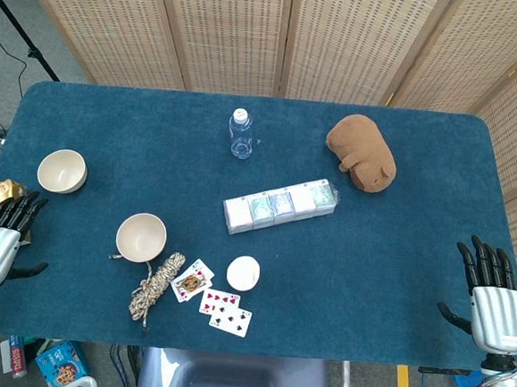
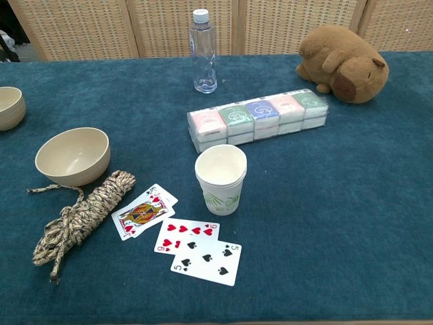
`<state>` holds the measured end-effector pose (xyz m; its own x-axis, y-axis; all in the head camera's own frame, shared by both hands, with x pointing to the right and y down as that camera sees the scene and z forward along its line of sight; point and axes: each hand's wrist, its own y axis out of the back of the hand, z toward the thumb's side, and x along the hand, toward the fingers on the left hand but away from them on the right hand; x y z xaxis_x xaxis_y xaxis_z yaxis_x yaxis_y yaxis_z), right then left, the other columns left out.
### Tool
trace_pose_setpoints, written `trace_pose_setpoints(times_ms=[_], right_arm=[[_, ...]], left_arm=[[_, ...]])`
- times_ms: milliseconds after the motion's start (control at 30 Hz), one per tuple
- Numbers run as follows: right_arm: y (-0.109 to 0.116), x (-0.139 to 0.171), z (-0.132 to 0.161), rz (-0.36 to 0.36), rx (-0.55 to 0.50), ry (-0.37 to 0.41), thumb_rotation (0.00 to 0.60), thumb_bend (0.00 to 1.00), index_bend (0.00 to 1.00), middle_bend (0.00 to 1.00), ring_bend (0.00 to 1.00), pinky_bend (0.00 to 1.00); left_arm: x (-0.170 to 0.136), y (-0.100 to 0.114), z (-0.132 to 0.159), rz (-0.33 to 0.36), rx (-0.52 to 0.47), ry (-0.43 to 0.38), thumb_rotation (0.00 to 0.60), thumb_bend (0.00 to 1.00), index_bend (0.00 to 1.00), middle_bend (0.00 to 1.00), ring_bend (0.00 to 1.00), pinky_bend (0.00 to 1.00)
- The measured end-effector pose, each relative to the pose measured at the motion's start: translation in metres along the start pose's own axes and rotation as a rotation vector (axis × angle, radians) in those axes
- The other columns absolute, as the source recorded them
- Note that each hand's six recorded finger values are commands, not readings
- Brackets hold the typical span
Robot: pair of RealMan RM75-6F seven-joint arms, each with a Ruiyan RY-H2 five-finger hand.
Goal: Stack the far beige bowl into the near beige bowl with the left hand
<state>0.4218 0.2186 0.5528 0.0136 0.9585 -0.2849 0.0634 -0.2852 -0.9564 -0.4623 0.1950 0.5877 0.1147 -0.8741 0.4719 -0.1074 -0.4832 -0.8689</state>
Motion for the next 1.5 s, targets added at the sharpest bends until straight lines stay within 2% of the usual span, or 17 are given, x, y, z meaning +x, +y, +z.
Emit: trace_pose_setpoints(times_ms=[533,800,1033,1267,1500], right_arm=[[0.001,0.002,-0.004,0.012,-0.005,-0.011,0.600,0.00,0.00,0.00,0.00,0.00],[-0.007,0.001,-0.002,0.046,-0.003,-0.009,0.600,0.00,0.00,0.00,0.00,0.00],[-0.010,-0.001,-0.008,0.068,0.000,-0.039,0.600,0.00,0.00,0.00,0.00,0.00],[-0.012,-0.003,-0.012,0.078,0.003,-0.050,0.600,0.00,0.00,0.00,0.00,0.00],[-0.014,-0.003,-0.013,0.083,0.001,-0.054,0.600,0.00,0.00,0.00,0.00,0.00]], left_arm=[[0.015,-0.009,-0.006,-0.022,0.005,0.021,0.600,0.14,0.00,0.00,0.00,0.00],[0.055,-0.013,-0.034,-0.041,-0.059,0.120,0.600,0.19,0.00,0.00,0.00,0.00],[0.095,-0.023,-0.055,-0.095,-0.118,0.232,0.600,0.20,0.01,0.00,0.00,0.00],[0.127,-0.032,-0.067,-0.126,-0.133,0.311,0.600,0.23,0.08,0.00,0.00,0.00],[0.142,-0.051,-0.077,-0.164,-0.150,0.366,0.600,0.28,0.25,0.00,0.00,0.00]])
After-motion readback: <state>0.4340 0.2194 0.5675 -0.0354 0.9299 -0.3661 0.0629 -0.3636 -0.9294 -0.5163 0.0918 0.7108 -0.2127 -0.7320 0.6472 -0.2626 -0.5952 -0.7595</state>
